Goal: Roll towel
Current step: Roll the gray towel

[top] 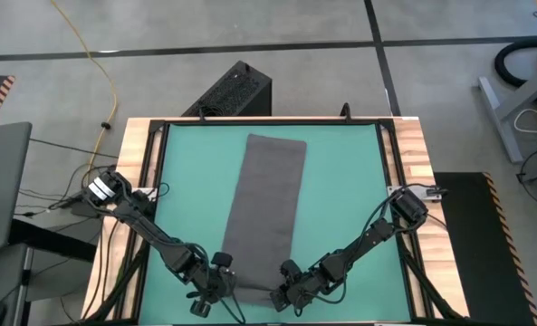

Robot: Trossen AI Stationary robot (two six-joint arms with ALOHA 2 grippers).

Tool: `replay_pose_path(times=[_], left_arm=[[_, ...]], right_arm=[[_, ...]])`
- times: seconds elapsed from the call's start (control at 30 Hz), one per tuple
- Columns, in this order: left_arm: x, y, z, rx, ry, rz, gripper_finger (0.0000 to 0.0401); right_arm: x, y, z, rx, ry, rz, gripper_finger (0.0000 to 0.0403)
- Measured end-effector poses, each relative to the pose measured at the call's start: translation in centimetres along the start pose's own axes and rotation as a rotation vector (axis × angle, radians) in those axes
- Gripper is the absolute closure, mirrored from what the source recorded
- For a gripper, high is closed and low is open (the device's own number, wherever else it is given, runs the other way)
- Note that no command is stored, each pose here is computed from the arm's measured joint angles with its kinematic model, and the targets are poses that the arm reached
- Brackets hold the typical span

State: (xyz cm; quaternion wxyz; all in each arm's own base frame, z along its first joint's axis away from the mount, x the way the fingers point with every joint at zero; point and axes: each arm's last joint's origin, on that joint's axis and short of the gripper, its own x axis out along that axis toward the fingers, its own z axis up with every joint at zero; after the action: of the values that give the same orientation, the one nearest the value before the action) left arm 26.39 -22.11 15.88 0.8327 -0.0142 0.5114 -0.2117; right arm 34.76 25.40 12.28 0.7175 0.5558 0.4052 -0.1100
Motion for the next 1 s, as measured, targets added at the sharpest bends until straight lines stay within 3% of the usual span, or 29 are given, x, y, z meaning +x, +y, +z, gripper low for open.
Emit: replay_pose_path(times=[0.13, 0.4, 0.57, 0.77, 1.0], left_arm=[[0.0, -0.1, 0.0, -0.008, 0.016, -0.040, 0.0391], [3.1, 0.1, -0.9, -0.045, 0.104, -0.107, 0.0399], [3.3, 0.4, -0.8, -0.056, 0.114, -0.123, 0.0400], [3.3, 0.9, -0.8, -0.069, 0.130, -0.144, 0.0400], [3.2, 2.0, -0.4, -0.090, 0.145, -0.175, 0.0401]], right_arm=[[0.0, 0.0, -0.2, 0.002, 0.003, 0.001, 0.0378], [-0.1, 0.0, -1.1, 0.009, 0.017, 0.009, 0.0366], [-0.1, 0.0, -1.2, -0.022, 0.030, 0.011, 0.0338], [-0.8, 0.6, -1.0, -0.139, 0.045, 0.033, 0.0299], [-3.5, 1.7, -0.9, -0.244, -0.035, 0.022, 0.0257]])
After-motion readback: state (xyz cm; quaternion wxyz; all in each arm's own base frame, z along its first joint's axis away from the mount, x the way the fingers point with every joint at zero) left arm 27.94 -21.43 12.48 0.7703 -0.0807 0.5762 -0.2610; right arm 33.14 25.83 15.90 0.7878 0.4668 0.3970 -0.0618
